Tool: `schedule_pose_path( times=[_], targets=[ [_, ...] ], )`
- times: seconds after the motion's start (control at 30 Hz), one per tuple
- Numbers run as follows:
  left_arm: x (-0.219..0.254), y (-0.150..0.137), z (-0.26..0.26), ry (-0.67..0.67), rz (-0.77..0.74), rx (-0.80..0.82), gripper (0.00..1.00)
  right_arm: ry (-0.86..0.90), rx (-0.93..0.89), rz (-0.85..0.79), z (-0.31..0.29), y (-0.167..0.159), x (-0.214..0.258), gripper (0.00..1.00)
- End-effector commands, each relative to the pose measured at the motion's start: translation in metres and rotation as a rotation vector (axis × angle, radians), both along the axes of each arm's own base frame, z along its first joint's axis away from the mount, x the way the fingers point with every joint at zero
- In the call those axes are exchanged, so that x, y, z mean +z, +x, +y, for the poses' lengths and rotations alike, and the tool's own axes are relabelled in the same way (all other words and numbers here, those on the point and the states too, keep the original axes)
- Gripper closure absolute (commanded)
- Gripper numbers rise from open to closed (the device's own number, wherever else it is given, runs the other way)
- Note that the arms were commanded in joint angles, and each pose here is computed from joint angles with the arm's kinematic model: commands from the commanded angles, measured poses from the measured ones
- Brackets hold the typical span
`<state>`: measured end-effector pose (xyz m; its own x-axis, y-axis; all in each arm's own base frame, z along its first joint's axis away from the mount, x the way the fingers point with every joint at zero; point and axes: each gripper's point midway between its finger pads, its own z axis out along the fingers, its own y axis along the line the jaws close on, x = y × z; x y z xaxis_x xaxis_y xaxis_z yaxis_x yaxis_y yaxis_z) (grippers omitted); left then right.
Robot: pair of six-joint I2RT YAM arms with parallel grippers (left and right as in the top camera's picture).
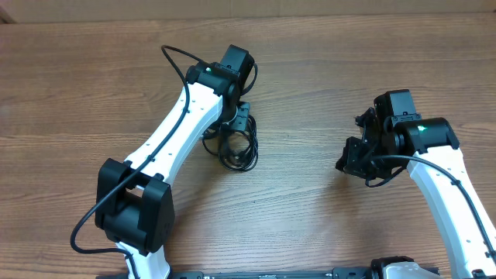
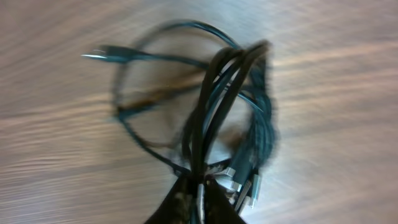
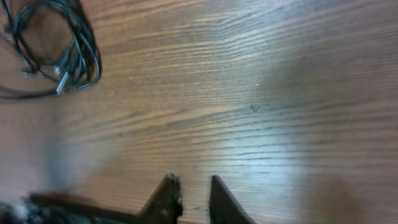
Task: Untangle cables
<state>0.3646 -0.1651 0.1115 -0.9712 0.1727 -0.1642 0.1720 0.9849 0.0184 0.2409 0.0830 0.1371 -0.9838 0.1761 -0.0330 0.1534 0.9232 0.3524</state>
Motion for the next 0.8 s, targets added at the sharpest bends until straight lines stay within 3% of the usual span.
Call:
schedule_pose_path(
  times=[0.0,0.13,0.2,0.33,0.6,0.77],
  targets=[
    [0.008,0.012,0.023,0.118,-0.097,0.065,0.82,0.015,-0.001,-0.005,0.003,0.000,0.001,0.67],
    [-0.012,0.009,0.027,0.116,-0.079,0.072,0.63,0.048,0.005,-0.020,0.009,0.004,0.003,0.60],
    [-0.023,0.009,0.032,0.116,-0.075,0.088,0.44,0.048,0.004,-0.027,0.009,0.005,0.004,0.60],
    [-0.033,0.018,0.040,0.089,-0.097,0.117,0.27,0.049,0.004,-0.031,0.009,0.006,0.004,0.59],
    [-0.045,0.048,0.045,-0.035,-0.175,0.077,0.28,0.049,0.004,-0.028,0.009,0.006,0.004,0.59],
    [-0.053,0.051,0.023,-0.144,-0.190,-0.069,0.31,0.049,0.004,-0.028,0.009,0.006,0.004,0.59]
  ],
)
